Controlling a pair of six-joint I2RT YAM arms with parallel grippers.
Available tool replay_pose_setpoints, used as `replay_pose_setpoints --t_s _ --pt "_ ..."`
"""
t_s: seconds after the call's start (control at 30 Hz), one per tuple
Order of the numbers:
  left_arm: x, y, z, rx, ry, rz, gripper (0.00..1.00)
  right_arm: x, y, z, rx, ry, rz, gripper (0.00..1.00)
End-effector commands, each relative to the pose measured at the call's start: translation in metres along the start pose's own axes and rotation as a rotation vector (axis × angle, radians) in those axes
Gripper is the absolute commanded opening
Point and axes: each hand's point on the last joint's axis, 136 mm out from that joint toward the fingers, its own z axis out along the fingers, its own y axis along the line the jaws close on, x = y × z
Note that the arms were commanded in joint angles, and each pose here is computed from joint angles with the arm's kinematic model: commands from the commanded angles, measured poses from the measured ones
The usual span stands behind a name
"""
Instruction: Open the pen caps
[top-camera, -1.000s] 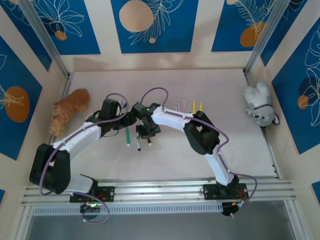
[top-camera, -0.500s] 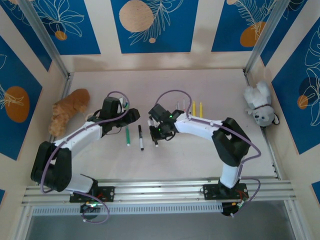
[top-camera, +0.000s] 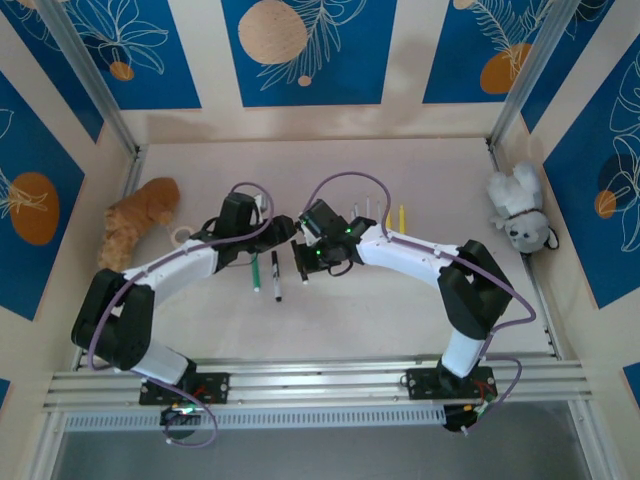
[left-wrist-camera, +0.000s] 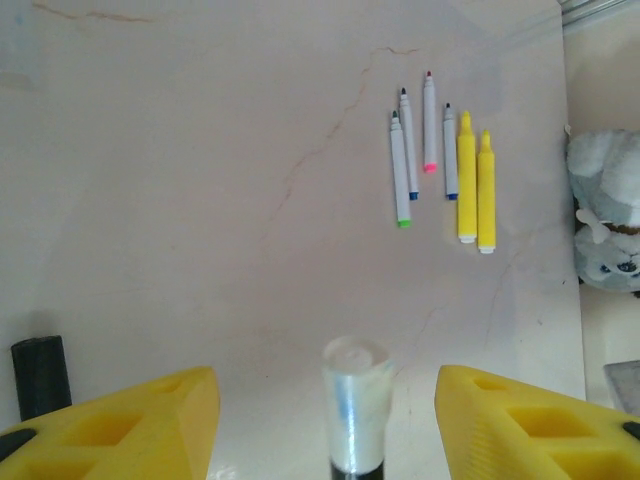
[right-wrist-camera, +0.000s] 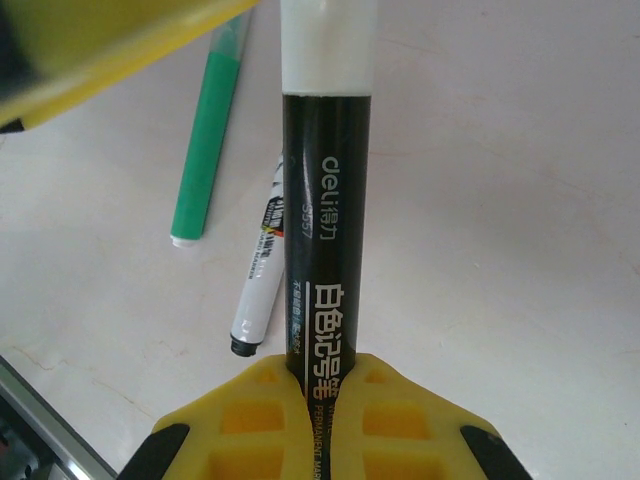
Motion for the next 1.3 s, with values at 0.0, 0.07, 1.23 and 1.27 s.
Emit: replay_pose_setpoints --t_s 0.0,0.07,1.23,1.27 --pt "-0.004 -0.014 0.005 0.033 -0.003 0.002 0.57 -0.007 0.02 -0.01 -0.06 -0.026 -0.044 0.0" --pt "-0.004 -0.017 0.007 0.041 0.004 0.006 0.54 -0.008 0.022 -0.011 -0.064 -0.034 -0.047 0.0" --pt "-0.005 -0.036 0.005 0.103 0.001 0.005 0.0 -0.003 0.021 0.003 -0.075 -0.017 -0.027 0.17" --pt "-0.006 -0.036 0.005 0.102 0.0 0.006 0.0 -0.003 0.02 0.004 -0.074 -0.015 -0.025 0.14"
